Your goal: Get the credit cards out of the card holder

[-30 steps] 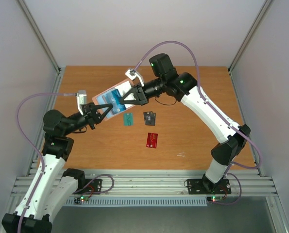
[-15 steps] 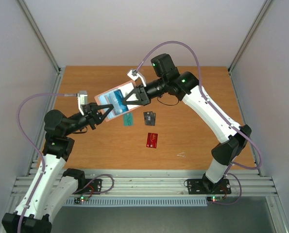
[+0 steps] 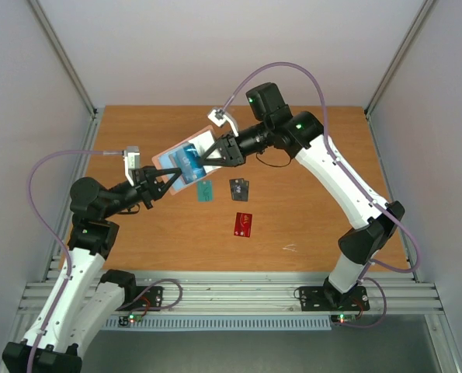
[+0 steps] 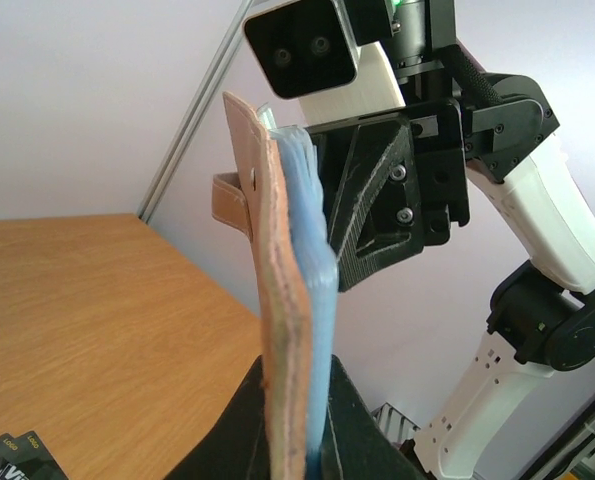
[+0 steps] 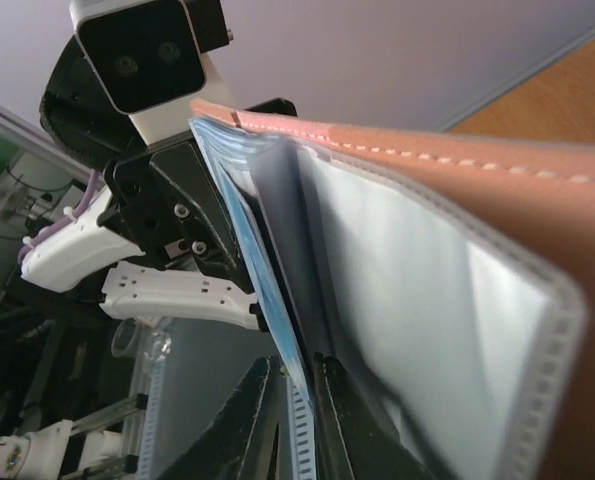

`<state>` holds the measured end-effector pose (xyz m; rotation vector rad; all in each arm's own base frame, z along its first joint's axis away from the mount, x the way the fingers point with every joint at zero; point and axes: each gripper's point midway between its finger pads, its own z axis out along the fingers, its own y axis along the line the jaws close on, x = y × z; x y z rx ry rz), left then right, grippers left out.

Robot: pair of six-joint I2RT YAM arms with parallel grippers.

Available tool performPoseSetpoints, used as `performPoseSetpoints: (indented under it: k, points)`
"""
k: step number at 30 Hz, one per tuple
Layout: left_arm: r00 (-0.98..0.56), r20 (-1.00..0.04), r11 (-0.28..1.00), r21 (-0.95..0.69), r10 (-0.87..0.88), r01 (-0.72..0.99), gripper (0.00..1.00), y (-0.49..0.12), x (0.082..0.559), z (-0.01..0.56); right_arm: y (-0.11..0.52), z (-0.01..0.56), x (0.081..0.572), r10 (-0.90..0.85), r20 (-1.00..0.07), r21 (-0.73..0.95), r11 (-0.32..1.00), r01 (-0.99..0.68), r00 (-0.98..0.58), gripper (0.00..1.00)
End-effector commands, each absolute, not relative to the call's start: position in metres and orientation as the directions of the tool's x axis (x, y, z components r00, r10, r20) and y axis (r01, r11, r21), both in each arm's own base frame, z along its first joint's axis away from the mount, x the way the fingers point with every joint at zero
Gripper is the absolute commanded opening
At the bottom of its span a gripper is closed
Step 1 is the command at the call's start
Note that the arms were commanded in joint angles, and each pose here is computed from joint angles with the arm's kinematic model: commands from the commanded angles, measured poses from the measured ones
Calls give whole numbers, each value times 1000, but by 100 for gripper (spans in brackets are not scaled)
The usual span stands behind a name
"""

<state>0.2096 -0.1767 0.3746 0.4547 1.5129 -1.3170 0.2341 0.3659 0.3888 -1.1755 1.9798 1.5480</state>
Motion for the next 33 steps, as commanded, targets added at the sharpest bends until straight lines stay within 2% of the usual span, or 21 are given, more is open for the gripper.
performPoseSetpoints:
  k: [1,3,6,11,13,15,19,26,29,33]
  points:
    - [-341,-878,329,-448,-335,831,0,-175,206,383,361,411,226,-363,-737,611,2,-792,-570,7]
    - [-340,-879,330,-448,-336,831,0,-175,206,383,361,413,225,-361,-740,609,-2,-793,-568,2]
    - [-342,-878,329,-449,-335,831,0,-175,207,383,361,415,223,-358,-743,611,-17,-791,-566,1]
    - [-342,-878,329,-448,-334,831,0,-175,207,384,366,410,224,-367,-726,629,-13,-777,-582,13]
    - [-344,-878,329,-450,-333,830,0,-175,207,383,370,409,221,-374,-726,630,-23,-776,-578,14]
    - [-344,-878,329,-451,-333,830,0,-175,208,383,373,409,220,-377,-730,624,-28,-781,-570,12]
    - [-344,-878,328,-450,-333,831,0,-175,207,383,373,413,219,-371,-743,612,-41,-790,-557,1]
    - [-346,-877,328,-452,-333,830,0,-175,207,382,370,412,216,-375,-749,600,-34,-799,-546,1]
    - [-348,-876,328,-455,-334,828,13,-175,207,381,362,411,225,-360,-753,591,-1,-807,-551,1]
    - [-351,-874,322,-457,-335,829,13,-176,207,381,355,407,231,-361,-741,597,29,-801,-566,1]
